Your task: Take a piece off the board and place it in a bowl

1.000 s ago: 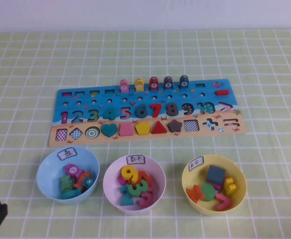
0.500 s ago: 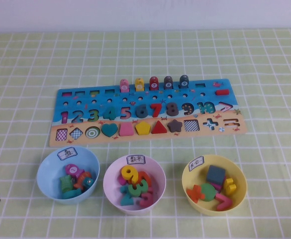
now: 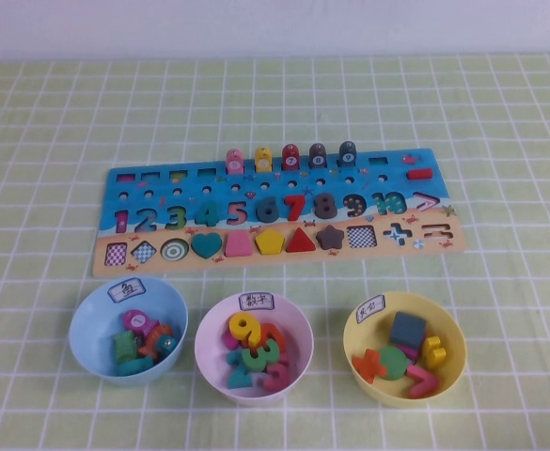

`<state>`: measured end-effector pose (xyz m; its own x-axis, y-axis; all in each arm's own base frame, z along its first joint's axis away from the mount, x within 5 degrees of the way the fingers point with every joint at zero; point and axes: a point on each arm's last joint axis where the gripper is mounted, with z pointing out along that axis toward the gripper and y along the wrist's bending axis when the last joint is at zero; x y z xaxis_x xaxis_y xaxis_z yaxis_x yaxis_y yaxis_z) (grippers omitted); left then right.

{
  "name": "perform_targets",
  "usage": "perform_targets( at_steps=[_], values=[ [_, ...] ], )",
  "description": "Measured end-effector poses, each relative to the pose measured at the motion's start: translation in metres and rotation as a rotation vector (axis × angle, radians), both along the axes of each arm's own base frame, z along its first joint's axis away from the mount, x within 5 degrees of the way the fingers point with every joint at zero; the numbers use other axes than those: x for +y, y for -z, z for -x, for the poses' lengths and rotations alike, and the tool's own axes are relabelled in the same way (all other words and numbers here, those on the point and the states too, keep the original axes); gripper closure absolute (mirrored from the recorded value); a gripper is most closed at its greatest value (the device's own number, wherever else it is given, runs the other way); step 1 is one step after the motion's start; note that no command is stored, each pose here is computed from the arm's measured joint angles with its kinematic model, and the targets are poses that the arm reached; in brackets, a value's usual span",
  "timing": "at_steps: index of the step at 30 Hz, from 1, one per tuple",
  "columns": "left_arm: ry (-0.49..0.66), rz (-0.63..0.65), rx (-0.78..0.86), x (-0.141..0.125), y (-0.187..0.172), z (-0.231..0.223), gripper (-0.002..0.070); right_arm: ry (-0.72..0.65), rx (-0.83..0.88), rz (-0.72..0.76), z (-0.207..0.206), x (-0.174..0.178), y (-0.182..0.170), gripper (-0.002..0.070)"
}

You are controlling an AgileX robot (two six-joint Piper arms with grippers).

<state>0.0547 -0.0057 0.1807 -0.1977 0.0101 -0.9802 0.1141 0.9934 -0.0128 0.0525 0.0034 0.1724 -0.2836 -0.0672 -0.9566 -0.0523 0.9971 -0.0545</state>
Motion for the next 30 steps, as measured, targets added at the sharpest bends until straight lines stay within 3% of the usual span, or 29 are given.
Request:
perform_targets(
  at_steps=[11,30],
  values=[
    [0.036,-0.144,0.079,0.0000,0.0084,0.0021,0.0678,0.000,0.000,0.000,0.0000,0.0000,0.0000,0.0694],
    [0.040,-0.134,0.080,-0.0005,0.0084,0.0022,0.0678,0.000,0.000,0.000,0.0000,0.0000,0.0000,0.0694]
  ],
)
